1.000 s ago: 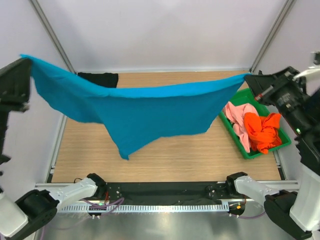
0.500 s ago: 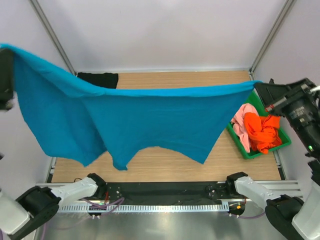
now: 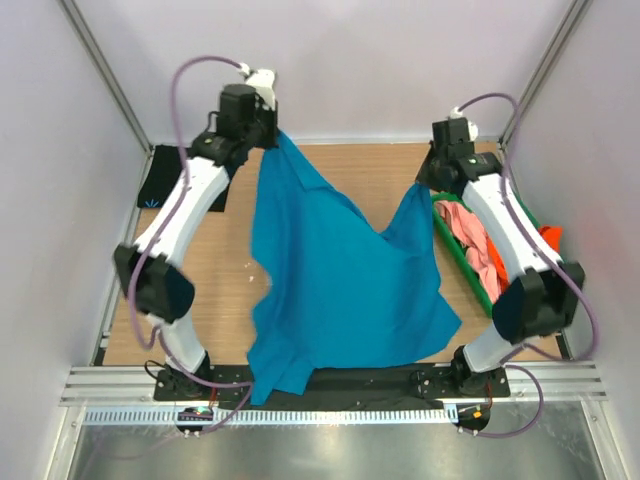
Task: Fold and stack the t-shirts
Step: Flatten the tshirt out
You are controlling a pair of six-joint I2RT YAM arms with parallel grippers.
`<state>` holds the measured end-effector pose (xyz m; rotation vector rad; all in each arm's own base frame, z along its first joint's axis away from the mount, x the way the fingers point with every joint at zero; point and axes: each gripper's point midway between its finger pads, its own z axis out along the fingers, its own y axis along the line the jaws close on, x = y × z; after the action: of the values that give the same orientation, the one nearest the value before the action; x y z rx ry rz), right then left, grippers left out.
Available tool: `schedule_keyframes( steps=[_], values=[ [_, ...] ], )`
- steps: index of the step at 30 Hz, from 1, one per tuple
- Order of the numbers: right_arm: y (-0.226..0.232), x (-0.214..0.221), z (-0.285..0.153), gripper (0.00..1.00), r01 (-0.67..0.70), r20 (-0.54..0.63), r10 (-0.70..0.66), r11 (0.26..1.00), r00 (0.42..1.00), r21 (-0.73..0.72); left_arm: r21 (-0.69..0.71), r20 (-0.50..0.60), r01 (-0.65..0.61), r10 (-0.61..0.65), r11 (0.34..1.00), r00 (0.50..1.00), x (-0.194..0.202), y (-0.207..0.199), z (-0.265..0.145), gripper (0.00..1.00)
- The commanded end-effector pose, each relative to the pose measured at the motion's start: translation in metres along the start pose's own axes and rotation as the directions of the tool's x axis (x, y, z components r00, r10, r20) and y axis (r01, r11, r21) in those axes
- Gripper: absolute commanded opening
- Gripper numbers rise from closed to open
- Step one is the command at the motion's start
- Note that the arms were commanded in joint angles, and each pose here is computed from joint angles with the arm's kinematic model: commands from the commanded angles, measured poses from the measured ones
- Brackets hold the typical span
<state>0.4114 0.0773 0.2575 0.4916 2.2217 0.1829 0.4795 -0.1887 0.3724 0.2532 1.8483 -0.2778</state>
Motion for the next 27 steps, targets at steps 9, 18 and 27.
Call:
schedule_keyframes(
  steps=[9,18,27],
  values=[
    [-0.019,0.011,0.156,0.01,0.021,-0.111,-0.018,0.999,0.994,0.024,0.044,-0.233,0.16,-0.145,0.986,0.962,0.11,0.051,0.138,0.0],
    [-0.022,0.007,0.176,0.01,0.035,-0.137,-0.029,0.999,0.99,0.042,0.054,-0.203,0.245,-0.23,0.968,0.952,0.106,0.061,0.159,0.0],
    [0.003,-0.039,0.112,0.01,-0.006,-0.051,0.004,0.999,0.999,-0.041,0.027,0.021,0.229,-0.229,0.973,0.973,-0.009,0.082,0.079,0.0]
  ],
)
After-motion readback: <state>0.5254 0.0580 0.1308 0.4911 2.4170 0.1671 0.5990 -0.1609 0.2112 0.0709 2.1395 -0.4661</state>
